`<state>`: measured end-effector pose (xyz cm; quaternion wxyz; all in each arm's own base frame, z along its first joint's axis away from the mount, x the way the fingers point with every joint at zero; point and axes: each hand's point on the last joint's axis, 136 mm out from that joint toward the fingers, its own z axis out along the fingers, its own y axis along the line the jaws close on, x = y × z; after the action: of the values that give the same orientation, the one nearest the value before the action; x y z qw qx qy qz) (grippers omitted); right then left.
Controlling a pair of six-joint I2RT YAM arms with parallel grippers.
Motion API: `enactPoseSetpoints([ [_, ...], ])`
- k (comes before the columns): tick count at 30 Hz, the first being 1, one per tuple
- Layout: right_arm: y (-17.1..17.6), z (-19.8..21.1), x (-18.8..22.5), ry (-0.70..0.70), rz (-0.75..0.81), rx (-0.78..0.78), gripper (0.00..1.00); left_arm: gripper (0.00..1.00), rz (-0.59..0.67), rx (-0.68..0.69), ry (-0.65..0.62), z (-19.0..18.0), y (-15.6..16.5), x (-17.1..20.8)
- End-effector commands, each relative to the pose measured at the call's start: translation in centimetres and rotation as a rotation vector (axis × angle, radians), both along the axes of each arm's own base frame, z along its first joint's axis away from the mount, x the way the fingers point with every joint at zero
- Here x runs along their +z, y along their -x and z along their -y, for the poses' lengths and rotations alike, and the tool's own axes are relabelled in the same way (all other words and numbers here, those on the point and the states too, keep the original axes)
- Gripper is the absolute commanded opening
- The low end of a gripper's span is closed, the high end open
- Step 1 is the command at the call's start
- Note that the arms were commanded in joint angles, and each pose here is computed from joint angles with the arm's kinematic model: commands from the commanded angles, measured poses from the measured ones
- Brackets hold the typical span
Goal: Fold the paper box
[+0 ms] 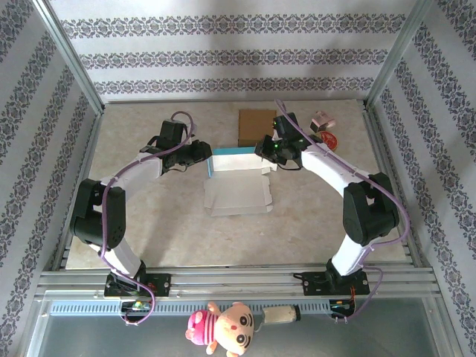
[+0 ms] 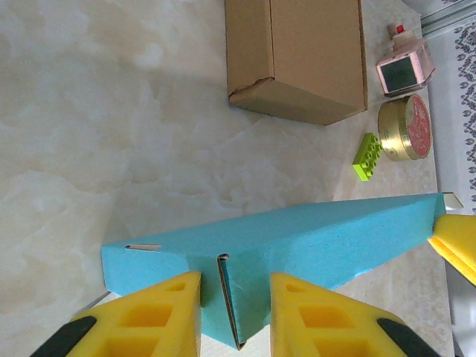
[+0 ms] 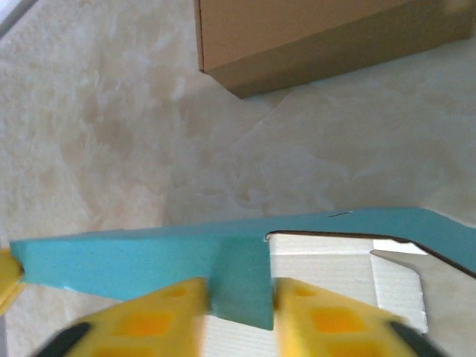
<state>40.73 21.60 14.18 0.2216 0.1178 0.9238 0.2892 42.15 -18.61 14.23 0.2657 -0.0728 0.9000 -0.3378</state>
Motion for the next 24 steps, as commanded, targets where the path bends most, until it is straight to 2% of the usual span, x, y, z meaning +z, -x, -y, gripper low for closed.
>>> enactPoseSetpoints([
  [1,1.2,0.1,2.3,-0.025,0.051,0.046,0.43,0.26,0.012,-0.031,-0.015,0.4,0.5,0.2],
  [4,2.5,1.8,3.7,0.003,0.107,0.037,0.48,0.26,0.009,-0.026,-0.034,0.1,0.4,0.1],
  [7,4.2,3.8,3.3,0.052,0.148,-0.005,0.50,0.26,0.015,-0.024,-0.035,0.1,0.3,0.2],
  [10,5.7,5.1,1.1,0.074,0.177,-0.048,0.52,0.26,0.017,-0.026,-0.031,0.2,0.3,0.3],
  [14,6.7,4.7,-2.6,0.034,0.182,-0.060,0.53,0.26,0.019,-0.033,-0.035,0.2,0.3,0.6],
  [17,5.7,3.6,-4.4,0.007,0.171,-0.059,0.54,0.26,0.021,-0.035,-0.041,0.2,0.4,0.7],
  [20,3.9,2.5,-5.4,0.046,0.193,-0.056,0.54,0.26,0.019,-0.038,-0.042,0.2,0.4,0.6],
  [24,1.2,2.5,-6.4,0.088,0.245,-0.137,0.55,0.26,0.014,-0.043,-0.044,0.2,0.4,0.7],
])
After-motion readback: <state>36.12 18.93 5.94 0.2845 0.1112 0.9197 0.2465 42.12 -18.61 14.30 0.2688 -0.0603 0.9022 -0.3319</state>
